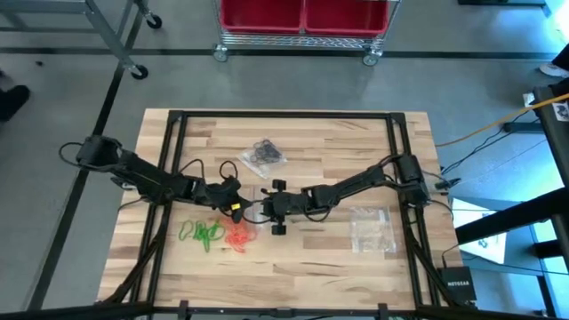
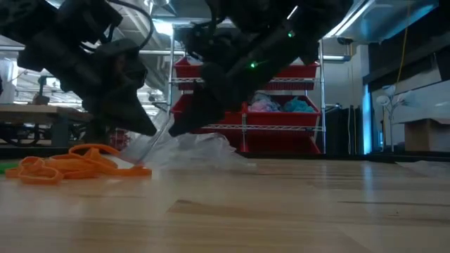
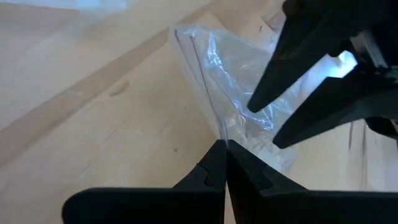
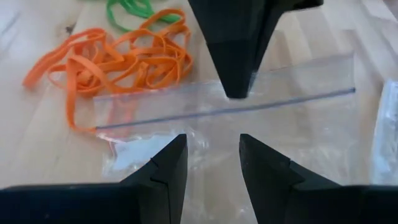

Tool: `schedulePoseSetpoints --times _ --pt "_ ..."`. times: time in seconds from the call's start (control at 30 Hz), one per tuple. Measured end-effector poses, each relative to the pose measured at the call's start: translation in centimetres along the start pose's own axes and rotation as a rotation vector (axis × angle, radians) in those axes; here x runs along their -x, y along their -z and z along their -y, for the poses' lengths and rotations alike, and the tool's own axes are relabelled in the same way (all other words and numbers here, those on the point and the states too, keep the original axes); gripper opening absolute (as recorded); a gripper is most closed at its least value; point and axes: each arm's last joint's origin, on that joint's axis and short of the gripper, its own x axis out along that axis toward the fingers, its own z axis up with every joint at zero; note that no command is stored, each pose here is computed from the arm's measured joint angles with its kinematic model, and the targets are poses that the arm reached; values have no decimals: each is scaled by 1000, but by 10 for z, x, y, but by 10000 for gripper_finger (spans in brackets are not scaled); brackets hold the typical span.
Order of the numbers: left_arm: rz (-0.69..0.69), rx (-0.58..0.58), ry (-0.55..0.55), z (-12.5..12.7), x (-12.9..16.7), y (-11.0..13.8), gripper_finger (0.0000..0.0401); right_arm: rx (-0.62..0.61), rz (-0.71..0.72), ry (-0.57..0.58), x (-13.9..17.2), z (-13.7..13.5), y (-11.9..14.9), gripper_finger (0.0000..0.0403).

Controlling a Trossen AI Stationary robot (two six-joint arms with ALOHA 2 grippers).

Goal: Sort rubber bands
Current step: Open the transparent zip bag

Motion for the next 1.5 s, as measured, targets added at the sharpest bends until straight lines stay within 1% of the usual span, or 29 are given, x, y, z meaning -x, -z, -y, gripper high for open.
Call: schedulePoseSetpoints --times 0.1,0.2,0.3,0.37,0.5,0.63,0.87,1.07,1.17,1.37,1.43,1.5 --pt "1 -1 1 0 0 0 0 2 -5 -7 -3 -2 3 138" --pt "2 -2 3 0 0 0 0 7 -31 -8 -11 -3 11 138" --pt "3 -1 4 0 0 0 0 -37 -40 -5 -16 -4 16 138" --pt "3 -2 4 1 0 0 0 -65 -38 21 -18 -4 17 138" --pt "0 -5 3 1 0 0 0 -74 -29 73 -18 -2 17 138" --pt "0 -5 4 1 0 0 0 -86 -37 72 -18 -3 18 138" --pt "-1 -23 3 1 0 0 0 -92 -62 55 -29 -6 30 138" --pt "0 -29 4 1 0 0 0 -93 -65 45 -30 -6 31 135" --pt "0 -28 4 1 0 0 0 -92 -74 40 -30 -6 32 113" --pt "0 -29 4 1 0 0 0 -88 -82 10 -36 -8 37 21" --pt "1 -32 4 1 0 0 0 -83 -90 4 -36 -8 38 6" --pt "1 -33 4 1 0 0 0 -86 -94 -2 -37 -6 38 7"
